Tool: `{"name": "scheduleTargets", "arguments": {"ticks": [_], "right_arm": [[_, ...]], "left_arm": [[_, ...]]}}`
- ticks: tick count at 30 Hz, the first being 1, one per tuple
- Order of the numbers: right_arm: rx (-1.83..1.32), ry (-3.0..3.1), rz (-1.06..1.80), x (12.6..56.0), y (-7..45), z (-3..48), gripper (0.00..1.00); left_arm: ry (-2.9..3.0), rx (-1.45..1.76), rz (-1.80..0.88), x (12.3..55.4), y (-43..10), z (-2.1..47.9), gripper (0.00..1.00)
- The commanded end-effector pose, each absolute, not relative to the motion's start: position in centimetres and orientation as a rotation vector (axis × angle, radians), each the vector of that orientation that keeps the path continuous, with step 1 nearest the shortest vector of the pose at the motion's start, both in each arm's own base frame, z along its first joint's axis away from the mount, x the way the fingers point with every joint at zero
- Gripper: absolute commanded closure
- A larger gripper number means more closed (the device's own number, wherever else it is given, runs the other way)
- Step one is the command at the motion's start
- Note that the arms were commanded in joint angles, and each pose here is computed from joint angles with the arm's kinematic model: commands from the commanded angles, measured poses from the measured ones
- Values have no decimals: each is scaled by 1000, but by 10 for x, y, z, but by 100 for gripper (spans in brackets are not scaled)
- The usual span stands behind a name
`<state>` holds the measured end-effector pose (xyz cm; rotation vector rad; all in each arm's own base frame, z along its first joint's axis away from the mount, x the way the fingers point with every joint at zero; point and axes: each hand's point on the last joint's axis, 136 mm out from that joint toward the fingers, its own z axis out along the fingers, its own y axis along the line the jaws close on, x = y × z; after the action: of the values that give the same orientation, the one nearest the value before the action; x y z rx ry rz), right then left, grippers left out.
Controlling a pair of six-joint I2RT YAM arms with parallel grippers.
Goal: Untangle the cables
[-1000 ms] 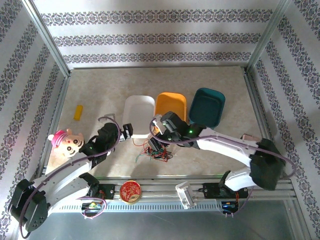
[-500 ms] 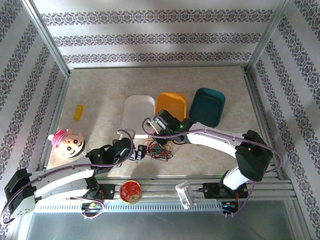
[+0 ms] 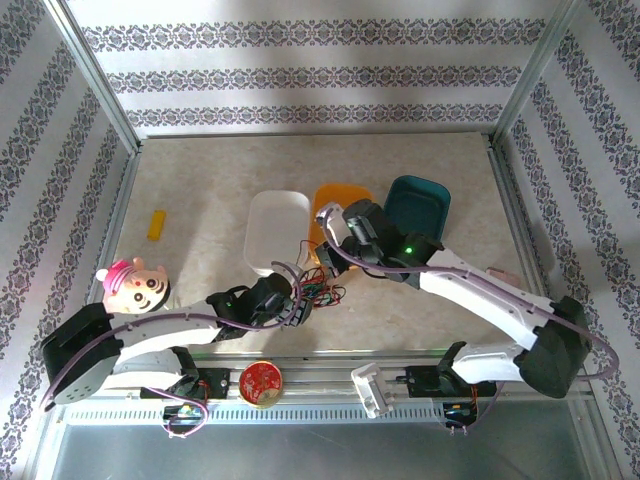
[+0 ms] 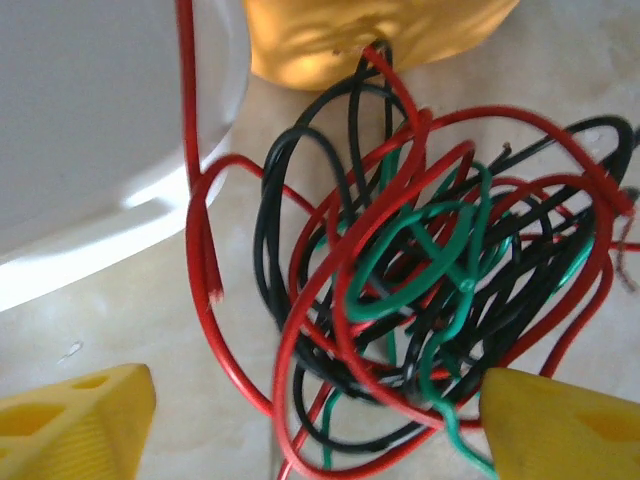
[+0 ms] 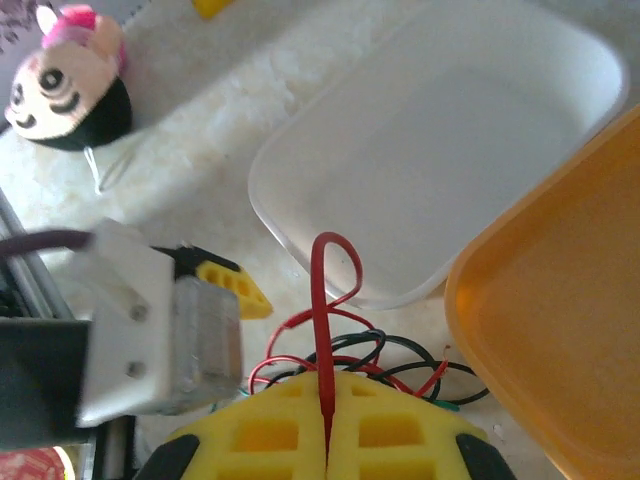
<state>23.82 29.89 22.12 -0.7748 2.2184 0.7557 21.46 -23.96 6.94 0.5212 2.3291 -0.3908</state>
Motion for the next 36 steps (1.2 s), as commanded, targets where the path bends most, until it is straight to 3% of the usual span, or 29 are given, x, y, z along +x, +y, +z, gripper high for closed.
{"name": "scheduleTargets", "arguments": {"ticks": [1,7,12,25,36], "right_arm": [[-675,2117,853,238,296,258,100],[-512,1972,802,246,268,307,100],[-343,1856,694,256,233,341,100],[80,1598,484,275,109,408,100],[191,1479,374,289,39,462,100]], "left_arm": [[2232,516,-407,228,-255,85,33],[2252,518,-377,231,-254,73,80],[2263,503,-354,230,-249,68,100],[2349,469,-239,220,-220,42,100],[2380,521,-127,225,-218,34,100]]}}
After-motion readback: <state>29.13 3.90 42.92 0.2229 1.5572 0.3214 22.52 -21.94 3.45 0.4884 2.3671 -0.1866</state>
